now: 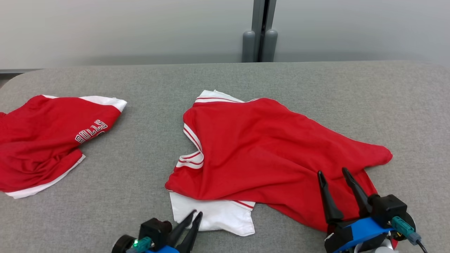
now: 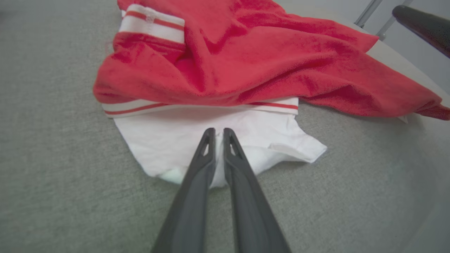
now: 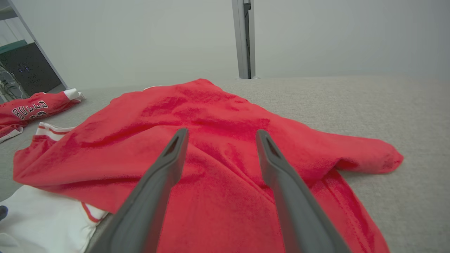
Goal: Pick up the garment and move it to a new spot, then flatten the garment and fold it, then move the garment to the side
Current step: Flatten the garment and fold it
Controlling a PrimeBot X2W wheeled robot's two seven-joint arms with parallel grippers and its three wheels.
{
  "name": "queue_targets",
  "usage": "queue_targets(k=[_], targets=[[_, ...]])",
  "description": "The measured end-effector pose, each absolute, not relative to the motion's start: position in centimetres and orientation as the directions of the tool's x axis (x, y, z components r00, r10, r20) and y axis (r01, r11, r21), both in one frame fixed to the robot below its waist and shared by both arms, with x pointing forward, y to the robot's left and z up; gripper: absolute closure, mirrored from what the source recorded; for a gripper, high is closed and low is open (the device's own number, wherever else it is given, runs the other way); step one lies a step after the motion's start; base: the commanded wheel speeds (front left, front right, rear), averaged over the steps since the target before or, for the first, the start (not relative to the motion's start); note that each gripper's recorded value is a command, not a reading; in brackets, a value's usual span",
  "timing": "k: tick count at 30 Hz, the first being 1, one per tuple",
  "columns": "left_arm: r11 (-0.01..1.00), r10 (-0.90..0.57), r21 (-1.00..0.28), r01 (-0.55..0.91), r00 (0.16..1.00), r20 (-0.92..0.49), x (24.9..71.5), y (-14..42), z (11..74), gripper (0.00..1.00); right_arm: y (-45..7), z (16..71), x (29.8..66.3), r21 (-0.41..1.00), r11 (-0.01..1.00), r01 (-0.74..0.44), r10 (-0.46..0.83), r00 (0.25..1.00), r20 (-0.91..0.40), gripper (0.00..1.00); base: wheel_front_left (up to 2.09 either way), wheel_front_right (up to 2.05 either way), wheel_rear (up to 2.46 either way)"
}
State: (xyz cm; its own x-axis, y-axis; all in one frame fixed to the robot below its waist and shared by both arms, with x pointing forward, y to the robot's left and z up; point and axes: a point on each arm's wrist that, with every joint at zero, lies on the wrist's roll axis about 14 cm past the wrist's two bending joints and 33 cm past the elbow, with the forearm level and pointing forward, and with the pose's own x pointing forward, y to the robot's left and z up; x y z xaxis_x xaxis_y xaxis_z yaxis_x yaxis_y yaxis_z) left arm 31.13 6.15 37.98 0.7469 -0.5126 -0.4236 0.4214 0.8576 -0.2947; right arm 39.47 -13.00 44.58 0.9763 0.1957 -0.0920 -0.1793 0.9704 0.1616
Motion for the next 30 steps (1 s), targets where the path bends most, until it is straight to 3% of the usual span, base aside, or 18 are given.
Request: queue_targets(k=[1, 7, 15, 29, 30], targets=[[0.858, -0.511, -0.290, 0.424, 0.759, -0.404, 31.5, 6.2, 38.5, 0.00, -13.0, 44.6, 39.4, 0.161, 0.971, -0.179, 0.195, 0.976, -0.092, 0.00, 0.00, 0.00, 0.00], [0.875, -0.475, -0.233, 0.424, 0.844, -0.249, 34.7, 7.0, 42.4, 0.00, -13.9, 44.9, 39.0, 0.160, 0.975, -0.156, 0.171, 0.981, -0.087, 0.00, 0.00, 0.00, 0.00], [0.902, -0.428, -0.155, 0.403, 0.883, -0.194, 38.7, 8.7, 44.0, 0.00, -15.2, 44.6, 38.3, 0.162, 0.980, -0.115, 0.132, 0.986, -0.097, 0.00, 0.00, 0.00, 0.00], [0.884, -0.460, -0.147, 0.443, 0.776, -0.431, 39.9, 8.6, 38.1, 0.00, -17.1, 44.0, 38.0, 0.160, 0.986, -0.055, 0.075, 0.990, -0.118, 0.00, 0.00, 0.00, 0.00], [0.881, -0.467, -0.153, 0.448, 0.769, -0.436, 40.0, 8.4, 38.0, 0.26, -17.1, 44.0, 38.0, 0.160, 0.986, -0.054, 0.073, 0.990, -0.118, 0.00, 0.00, 0.00, 0.00]])
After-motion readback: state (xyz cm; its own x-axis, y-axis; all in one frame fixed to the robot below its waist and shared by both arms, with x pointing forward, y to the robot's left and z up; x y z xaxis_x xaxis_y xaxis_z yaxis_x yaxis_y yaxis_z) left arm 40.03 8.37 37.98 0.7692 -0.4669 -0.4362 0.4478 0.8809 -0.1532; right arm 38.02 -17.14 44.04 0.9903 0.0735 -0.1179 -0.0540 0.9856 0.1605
